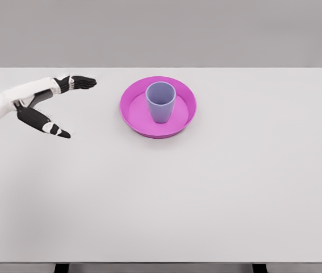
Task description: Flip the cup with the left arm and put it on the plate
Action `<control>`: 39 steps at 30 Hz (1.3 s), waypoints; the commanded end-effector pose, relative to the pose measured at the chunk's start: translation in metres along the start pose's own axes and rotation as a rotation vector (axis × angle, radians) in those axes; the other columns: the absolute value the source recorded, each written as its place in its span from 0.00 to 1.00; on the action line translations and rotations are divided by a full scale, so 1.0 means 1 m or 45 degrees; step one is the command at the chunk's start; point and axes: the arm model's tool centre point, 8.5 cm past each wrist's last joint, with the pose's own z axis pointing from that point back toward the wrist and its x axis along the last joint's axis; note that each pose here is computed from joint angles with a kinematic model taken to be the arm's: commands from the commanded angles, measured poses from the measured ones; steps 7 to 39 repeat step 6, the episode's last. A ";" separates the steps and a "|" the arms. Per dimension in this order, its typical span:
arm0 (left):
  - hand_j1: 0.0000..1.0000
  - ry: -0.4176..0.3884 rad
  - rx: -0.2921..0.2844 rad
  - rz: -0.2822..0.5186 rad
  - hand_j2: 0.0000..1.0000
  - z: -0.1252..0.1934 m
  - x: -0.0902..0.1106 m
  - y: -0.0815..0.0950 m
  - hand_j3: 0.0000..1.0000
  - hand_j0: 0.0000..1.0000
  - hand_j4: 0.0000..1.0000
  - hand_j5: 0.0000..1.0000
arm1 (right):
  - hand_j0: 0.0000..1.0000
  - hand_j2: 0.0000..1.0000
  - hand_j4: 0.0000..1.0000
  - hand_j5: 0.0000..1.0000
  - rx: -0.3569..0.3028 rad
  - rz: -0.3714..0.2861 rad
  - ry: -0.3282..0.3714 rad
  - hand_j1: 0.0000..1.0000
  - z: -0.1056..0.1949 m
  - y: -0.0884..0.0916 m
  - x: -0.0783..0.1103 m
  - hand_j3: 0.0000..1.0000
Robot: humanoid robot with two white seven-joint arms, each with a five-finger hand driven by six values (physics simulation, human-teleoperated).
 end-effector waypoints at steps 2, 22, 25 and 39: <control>1.00 0.050 0.012 -0.050 1.00 0.023 0.005 0.008 1.00 1.00 1.00 1.00 | 1.00 1.00 1.00 1.00 0.000 0.000 0.000 1.00 0.000 0.000 0.000 1.00; 1.00 0.036 0.015 -0.050 1.00 0.019 0.006 0.008 1.00 1.00 1.00 1.00 | 1.00 1.00 1.00 1.00 0.000 0.000 -0.002 1.00 0.000 0.000 0.001 1.00; 1.00 0.036 0.015 -0.050 1.00 0.019 0.006 0.008 1.00 1.00 1.00 1.00 | 1.00 1.00 1.00 1.00 0.000 0.000 -0.002 1.00 0.000 0.000 0.001 1.00; 1.00 0.036 0.015 -0.050 1.00 0.019 0.006 0.008 1.00 1.00 1.00 1.00 | 1.00 1.00 1.00 1.00 0.000 0.000 -0.002 1.00 0.000 0.000 0.001 1.00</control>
